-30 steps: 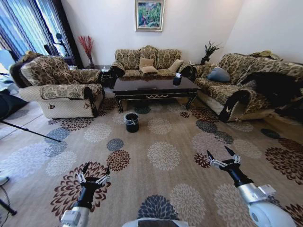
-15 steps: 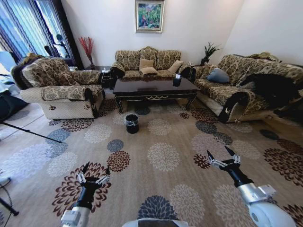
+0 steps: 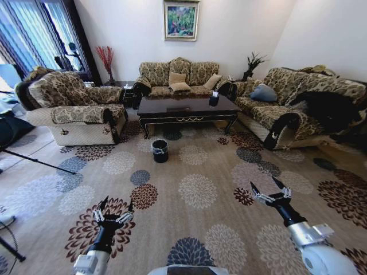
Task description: Move to the front of the table and pick up the trash from the floor, then place it into the trash bin.
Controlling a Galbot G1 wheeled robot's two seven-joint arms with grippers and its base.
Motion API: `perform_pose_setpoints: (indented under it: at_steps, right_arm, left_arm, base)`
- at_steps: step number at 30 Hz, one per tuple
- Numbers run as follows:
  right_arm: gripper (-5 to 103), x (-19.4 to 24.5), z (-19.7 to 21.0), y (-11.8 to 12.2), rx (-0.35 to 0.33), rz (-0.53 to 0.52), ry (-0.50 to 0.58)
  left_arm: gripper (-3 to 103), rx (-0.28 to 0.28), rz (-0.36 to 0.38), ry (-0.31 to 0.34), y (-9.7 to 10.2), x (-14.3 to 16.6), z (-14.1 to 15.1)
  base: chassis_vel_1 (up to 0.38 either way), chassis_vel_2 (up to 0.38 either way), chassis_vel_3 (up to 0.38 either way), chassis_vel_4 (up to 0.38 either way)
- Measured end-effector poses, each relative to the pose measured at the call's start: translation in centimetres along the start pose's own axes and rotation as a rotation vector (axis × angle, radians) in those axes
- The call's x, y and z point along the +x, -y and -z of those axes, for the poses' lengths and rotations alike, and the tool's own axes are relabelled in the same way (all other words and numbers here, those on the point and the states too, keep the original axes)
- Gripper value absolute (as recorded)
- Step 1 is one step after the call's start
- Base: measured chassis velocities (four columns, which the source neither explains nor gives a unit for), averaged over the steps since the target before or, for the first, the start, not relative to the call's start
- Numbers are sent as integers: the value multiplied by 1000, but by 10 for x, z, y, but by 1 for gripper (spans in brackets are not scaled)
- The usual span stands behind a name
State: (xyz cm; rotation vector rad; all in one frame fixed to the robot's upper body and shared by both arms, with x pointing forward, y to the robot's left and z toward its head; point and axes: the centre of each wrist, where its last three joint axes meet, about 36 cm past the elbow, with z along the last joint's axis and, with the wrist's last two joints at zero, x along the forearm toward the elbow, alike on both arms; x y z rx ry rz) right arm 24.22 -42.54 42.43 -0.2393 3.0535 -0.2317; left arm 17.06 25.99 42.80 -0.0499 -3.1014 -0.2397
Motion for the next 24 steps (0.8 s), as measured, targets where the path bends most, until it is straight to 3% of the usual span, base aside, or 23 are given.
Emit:
perform_pose_setpoints:
  at_steps: [24]
  right_arm:
    - [100,0,0,0,0,0,0]
  left_arm:
    - [100,0,0,0,0,0,0]
  base:
    - [0,0,0,0]
